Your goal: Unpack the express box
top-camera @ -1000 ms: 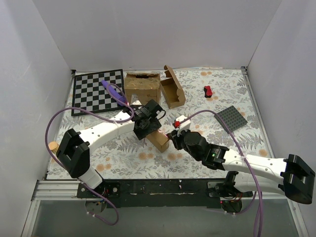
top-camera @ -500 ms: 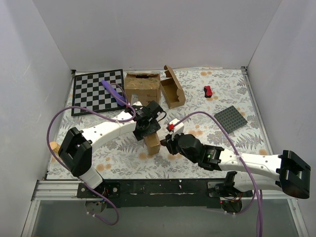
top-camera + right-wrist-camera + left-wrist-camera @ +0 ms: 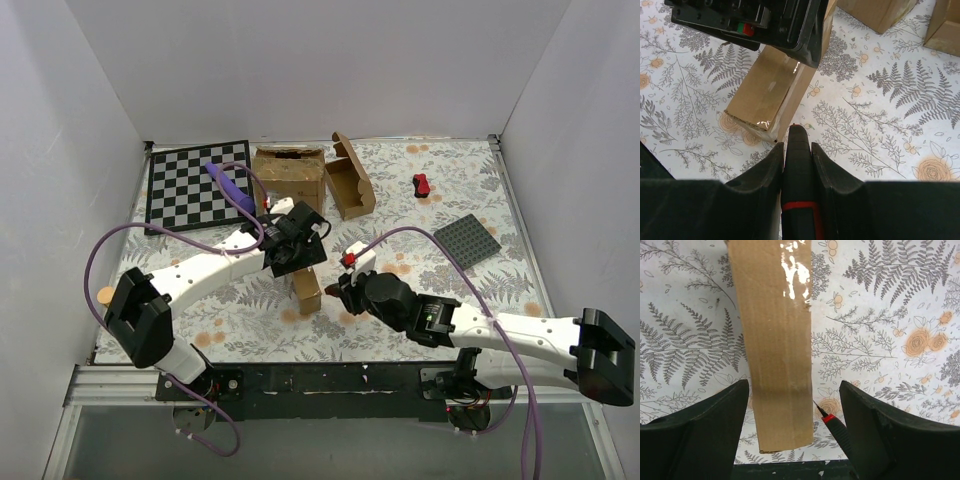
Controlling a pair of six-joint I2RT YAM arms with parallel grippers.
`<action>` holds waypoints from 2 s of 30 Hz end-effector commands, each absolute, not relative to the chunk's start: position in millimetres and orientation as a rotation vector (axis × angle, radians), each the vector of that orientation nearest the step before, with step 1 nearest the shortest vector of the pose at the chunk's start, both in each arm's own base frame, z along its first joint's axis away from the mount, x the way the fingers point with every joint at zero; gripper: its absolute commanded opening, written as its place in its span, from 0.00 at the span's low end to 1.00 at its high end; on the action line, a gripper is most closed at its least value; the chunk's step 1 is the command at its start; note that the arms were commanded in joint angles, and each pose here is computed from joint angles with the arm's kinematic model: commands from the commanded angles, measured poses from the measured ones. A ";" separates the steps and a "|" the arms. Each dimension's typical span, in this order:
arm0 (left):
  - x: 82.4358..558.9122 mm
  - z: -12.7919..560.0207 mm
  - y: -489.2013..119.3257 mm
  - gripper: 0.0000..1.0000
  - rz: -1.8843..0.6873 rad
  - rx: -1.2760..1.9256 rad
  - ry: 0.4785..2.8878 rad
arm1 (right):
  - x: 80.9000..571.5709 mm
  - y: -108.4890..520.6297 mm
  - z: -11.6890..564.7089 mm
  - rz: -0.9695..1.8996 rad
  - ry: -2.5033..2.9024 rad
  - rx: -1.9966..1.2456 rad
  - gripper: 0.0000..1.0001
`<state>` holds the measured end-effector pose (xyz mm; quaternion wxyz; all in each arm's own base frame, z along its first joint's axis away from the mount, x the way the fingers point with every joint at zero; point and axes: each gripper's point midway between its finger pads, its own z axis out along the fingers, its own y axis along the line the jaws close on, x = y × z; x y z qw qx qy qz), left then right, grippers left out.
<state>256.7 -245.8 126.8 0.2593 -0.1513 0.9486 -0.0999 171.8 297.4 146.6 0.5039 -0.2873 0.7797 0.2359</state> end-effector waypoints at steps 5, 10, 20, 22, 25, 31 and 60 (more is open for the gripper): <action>258.9 122.0 -267.5 0.74 -0.330 -0.212 2.637 | 179.3 288.5 183.6 0.536 1.788 -0.671 0.01; 252.6 106.6 -259.5 0.74 -0.242 -0.202 2.696 | 178.3 276.2 186.0 0.483 1.793 -0.708 0.01; 246.7 112.6 -248.1 0.74 -0.175 -0.184 2.717 | 166.6 267.0 196.3 0.473 1.756 -0.851 0.01; 246.9 113.1 -247.8 0.74 -0.153 -0.178 2.729 | 167.0 266.3 196.5 0.460 1.757 -0.863 0.01; 242.6 115.3 -242.8 0.74 -0.123 -0.188 2.747 | 166.8 266.8 198.2 0.459 1.755 -0.869 0.01; 244.3 145.3 -242.9 0.76 -0.203 -0.210 2.682 | 167.9 267.3 195.3 0.462 1.749 -0.856 0.01; 261.8 82.3 -219.9 0.43 0.052 0.055 2.709 | 113.6 296.9 237.6 0.718 1.370 -1.247 0.01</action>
